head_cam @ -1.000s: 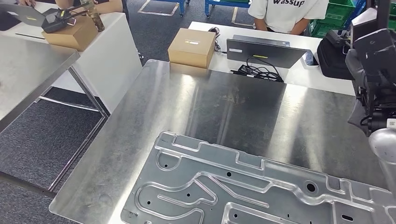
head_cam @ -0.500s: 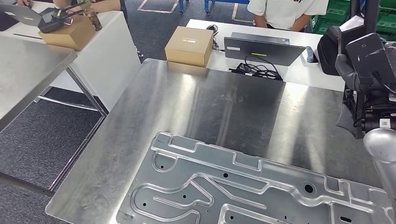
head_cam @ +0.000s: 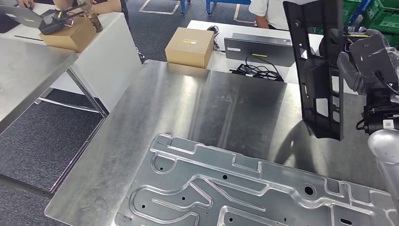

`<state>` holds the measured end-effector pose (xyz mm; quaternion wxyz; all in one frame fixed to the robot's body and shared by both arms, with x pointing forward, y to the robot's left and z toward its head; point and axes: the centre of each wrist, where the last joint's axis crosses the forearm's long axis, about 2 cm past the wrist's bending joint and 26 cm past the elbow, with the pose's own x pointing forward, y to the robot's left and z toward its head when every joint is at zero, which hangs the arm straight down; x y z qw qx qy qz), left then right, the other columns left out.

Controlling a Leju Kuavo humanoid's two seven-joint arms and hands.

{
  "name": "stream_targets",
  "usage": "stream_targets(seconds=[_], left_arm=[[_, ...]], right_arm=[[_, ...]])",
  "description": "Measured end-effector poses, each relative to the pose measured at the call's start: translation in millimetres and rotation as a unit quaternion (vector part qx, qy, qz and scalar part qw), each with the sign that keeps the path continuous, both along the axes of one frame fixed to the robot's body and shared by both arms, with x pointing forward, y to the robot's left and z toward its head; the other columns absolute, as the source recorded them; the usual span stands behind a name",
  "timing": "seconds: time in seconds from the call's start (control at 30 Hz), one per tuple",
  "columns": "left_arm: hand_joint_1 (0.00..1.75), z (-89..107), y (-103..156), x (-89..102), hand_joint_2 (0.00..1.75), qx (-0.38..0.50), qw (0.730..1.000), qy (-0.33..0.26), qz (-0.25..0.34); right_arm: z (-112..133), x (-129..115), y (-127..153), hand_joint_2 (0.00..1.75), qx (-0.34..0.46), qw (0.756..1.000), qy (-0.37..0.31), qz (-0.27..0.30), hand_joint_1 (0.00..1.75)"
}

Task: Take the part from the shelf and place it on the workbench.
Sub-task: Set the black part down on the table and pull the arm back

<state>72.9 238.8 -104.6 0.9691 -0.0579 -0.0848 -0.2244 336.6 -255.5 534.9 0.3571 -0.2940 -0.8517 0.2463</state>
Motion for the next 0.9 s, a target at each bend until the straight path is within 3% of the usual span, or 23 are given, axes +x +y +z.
stream_targets(seconds=[0.9], left_arm=[[0.0, -2.2, 3, -12.3, 0.0, 0.02, 0.999, 0.041, 0.022]], right_arm=[[4, -7, -18, 0.0, -0.014, 0.999, 0.009, -0.036, 0.0]])
